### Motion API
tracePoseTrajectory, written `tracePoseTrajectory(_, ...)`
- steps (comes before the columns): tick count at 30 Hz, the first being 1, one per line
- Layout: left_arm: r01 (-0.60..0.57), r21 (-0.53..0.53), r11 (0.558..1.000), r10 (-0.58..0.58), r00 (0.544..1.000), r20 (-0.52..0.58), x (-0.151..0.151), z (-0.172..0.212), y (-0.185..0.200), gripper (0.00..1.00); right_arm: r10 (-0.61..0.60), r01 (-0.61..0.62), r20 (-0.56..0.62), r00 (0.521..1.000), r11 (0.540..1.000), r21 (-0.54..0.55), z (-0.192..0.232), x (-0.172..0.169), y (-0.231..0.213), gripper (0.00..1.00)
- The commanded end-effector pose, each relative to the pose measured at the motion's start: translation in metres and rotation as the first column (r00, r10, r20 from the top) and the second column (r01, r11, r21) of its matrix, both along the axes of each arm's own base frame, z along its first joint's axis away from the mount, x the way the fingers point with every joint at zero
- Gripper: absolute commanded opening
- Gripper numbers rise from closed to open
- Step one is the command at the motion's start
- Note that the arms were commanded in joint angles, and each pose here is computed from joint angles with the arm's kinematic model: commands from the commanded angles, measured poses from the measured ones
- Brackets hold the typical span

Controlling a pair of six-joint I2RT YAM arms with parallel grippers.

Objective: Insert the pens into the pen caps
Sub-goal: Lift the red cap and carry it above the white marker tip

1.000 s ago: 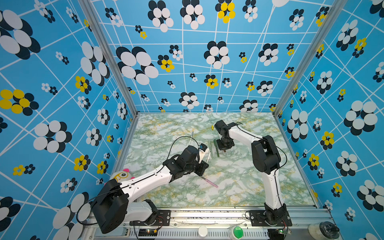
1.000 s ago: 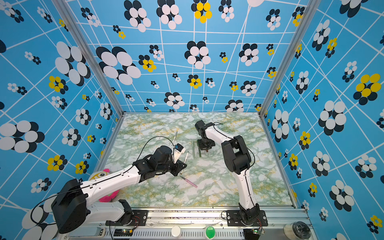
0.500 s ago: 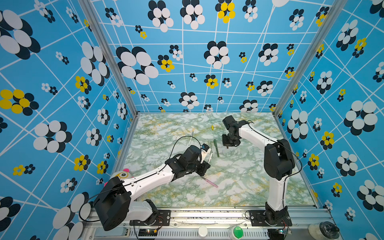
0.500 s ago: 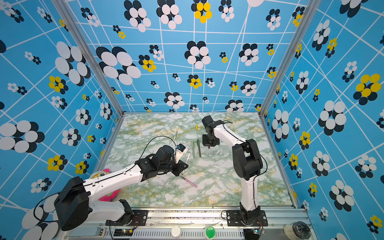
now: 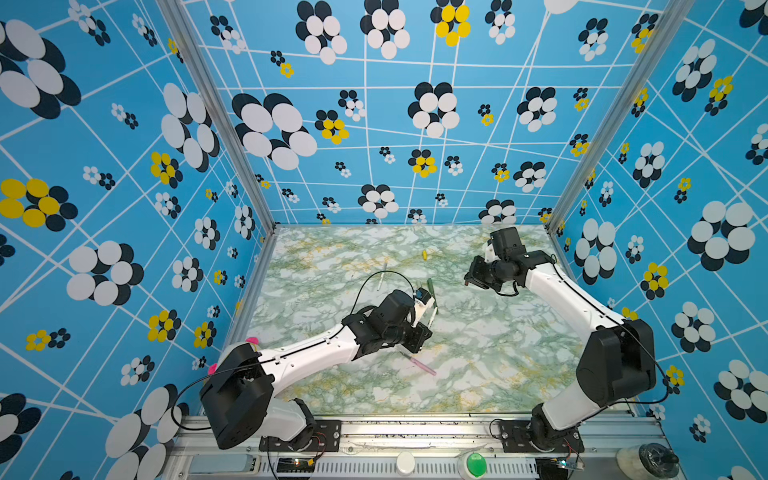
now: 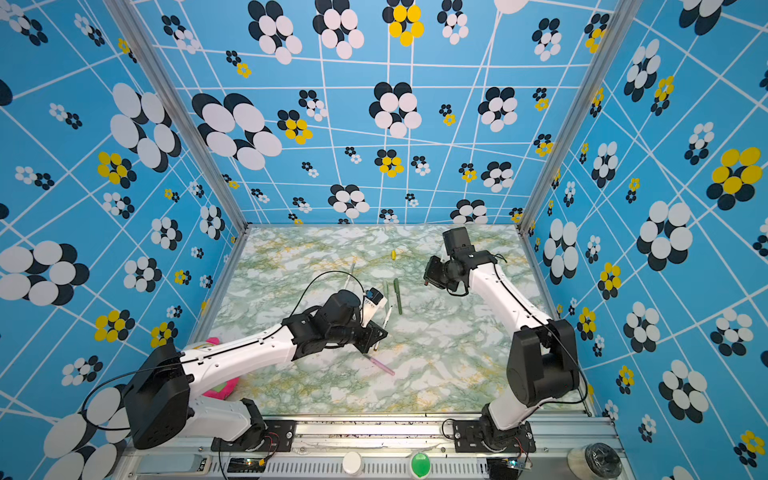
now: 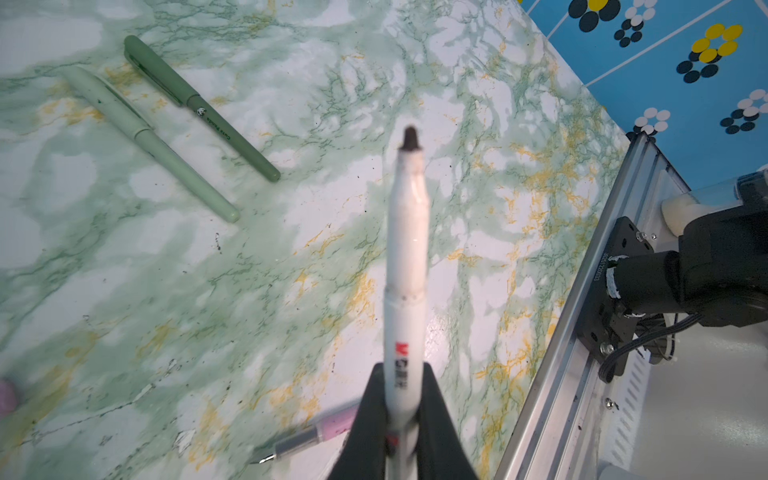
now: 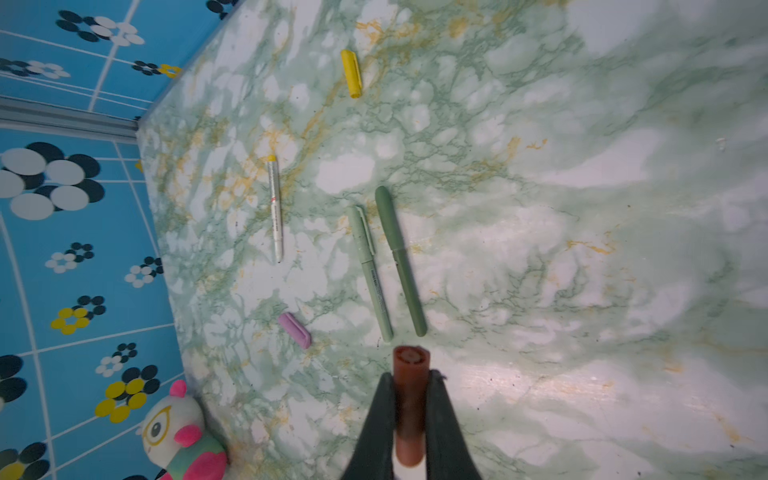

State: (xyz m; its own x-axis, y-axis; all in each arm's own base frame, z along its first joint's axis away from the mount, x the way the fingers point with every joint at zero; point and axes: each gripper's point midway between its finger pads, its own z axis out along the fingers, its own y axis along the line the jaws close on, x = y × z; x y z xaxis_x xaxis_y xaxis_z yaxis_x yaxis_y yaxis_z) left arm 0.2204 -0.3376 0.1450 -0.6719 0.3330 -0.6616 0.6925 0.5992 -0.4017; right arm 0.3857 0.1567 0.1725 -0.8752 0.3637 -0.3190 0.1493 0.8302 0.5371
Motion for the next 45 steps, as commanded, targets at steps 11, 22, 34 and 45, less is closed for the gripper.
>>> tracePoseTrajectory(11, 0.007, -0.172, 0.985, -0.022, 0.996, -0.083, 0.002, 0.019, -0.036, 0.00, 0.125, -0.162, 0.135, 0.983, 0.937, 0.310, 0.051, -0.027, 0.049, 0.06)
tracePoseTrajectory(22, -0.006, -0.202, 0.979, -0.015, 0.994, -0.104, 0.008, 0.022, -0.043, 0.00, 0.230, -0.270, 0.173, 0.958, 0.926, 0.262, 0.053, -0.048, 0.064, 0.05)
tracePoseTrajectory(34, -0.019, -0.221, 0.975, -0.007, 0.993, -0.118, 0.014, 0.024, -0.042, 0.00, 0.281, -0.310, 0.160, 0.946, 0.930, 0.199, 0.043, -0.062, 0.066, 0.05)
tracePoseTrajectory(45, -0.039, -0.215, 0.976, 0.013, 0.992, -0.122, 0.018, 0.021, -0.037, 0.00, 0.305, -0.335, 0.173, 0.936, 0.924, 0.186, 0.050, -0.068, 0.069, 0.05)
